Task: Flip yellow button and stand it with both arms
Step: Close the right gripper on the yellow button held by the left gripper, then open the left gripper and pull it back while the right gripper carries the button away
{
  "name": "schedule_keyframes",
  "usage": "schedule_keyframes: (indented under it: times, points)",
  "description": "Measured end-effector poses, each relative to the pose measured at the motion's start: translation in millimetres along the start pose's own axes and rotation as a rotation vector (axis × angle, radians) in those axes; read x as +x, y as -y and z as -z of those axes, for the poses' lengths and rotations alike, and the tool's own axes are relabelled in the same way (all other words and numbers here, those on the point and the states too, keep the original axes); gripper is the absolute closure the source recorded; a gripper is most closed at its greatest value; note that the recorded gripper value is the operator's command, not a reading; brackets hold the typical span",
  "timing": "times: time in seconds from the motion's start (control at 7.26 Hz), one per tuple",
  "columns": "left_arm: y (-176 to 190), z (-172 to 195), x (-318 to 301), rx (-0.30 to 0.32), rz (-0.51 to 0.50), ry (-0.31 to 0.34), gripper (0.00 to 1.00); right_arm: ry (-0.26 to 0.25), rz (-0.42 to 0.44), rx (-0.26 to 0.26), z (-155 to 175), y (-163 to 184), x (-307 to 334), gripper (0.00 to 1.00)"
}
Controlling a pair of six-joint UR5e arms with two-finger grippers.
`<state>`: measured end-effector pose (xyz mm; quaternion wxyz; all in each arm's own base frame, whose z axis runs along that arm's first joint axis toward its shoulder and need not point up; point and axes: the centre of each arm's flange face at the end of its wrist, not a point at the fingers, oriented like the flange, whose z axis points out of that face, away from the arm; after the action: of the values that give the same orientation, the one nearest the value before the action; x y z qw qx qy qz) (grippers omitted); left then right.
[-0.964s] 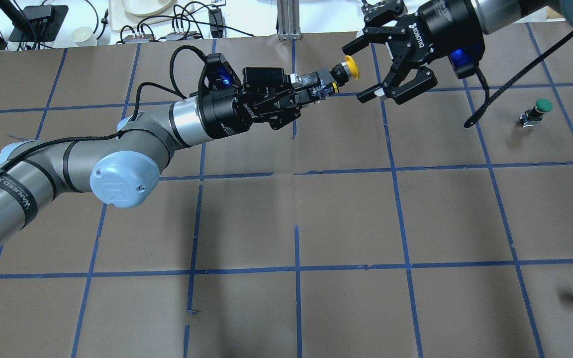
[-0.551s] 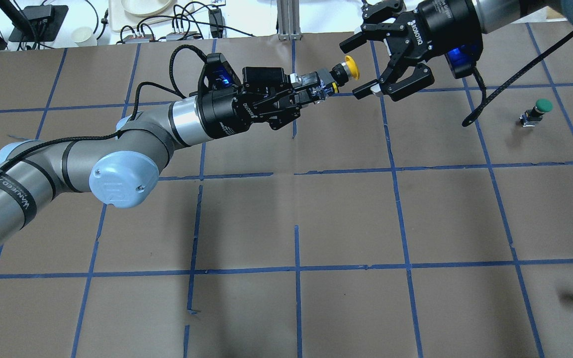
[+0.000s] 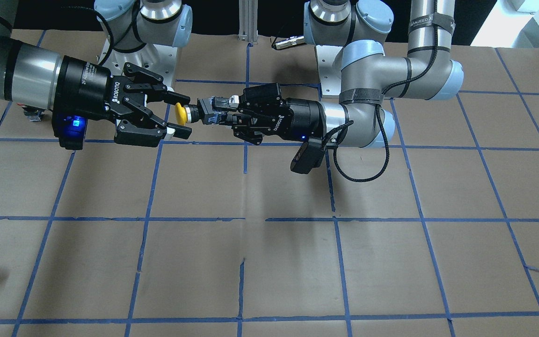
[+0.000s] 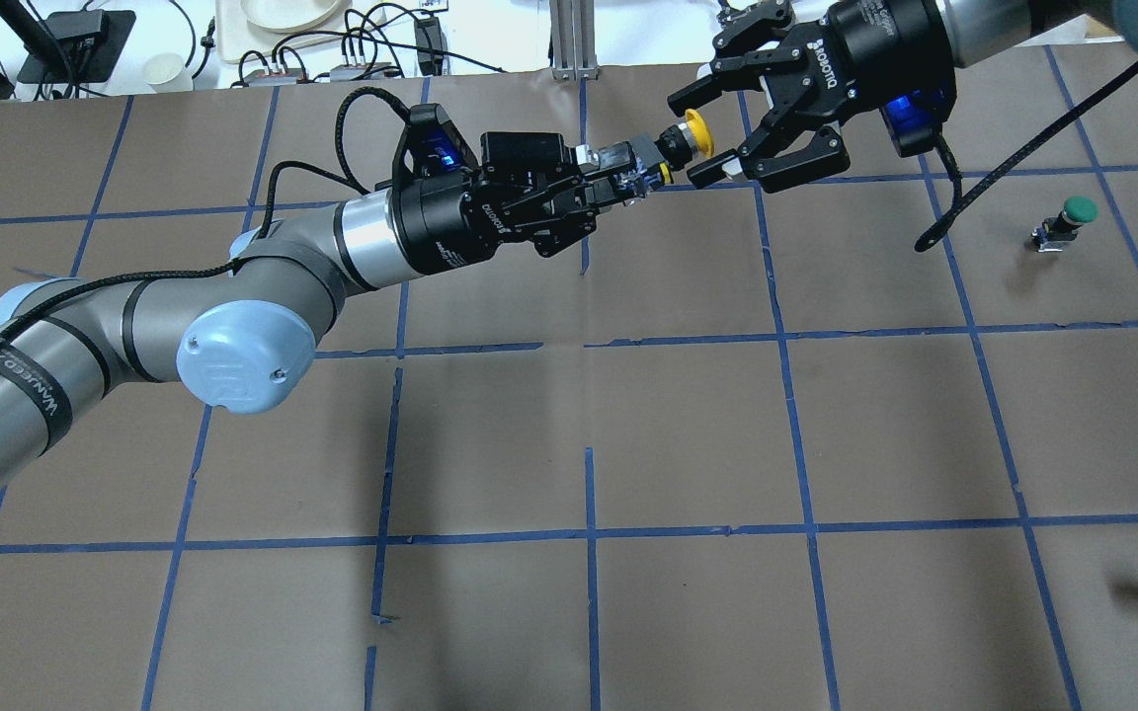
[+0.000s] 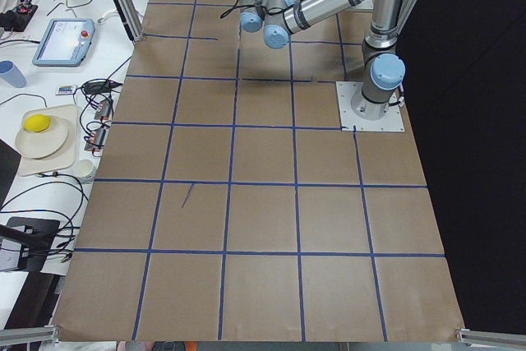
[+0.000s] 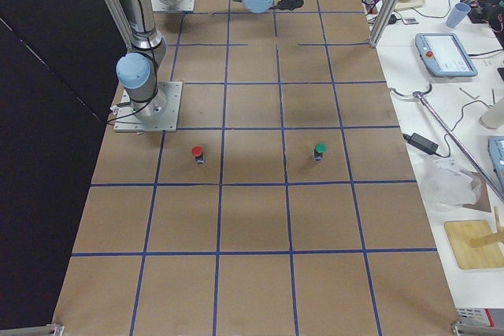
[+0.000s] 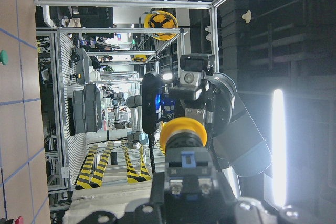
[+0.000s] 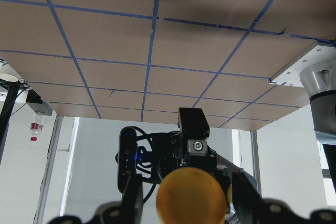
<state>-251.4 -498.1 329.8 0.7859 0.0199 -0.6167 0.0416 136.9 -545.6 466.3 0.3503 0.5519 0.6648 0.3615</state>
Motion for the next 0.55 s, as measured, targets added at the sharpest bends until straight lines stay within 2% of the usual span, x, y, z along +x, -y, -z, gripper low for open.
schedule_keyframes:
  times: [0.28, 0.41, 0.55]
  points:
    - [0.1, 0.2, 0.0, 0.0, 0.001, 0.001, 0.96, 0.001, -0.001, 0.0, 0.3, 0.7, -0.1, 0.84]
    - [0.1, 0.3, 0.0, 0.0, 0.003, 0.001, 0.45, 0.001, -0.001, -0.001, 0.4, 0.8, -0.2, 0.84]
    - [0.0, 0.3, -0.3, 0.0, 0.006, 0.002, 0.0, 0.001, -0.001, 0.0, 0.5, 0.8, -0.2, 0.84]
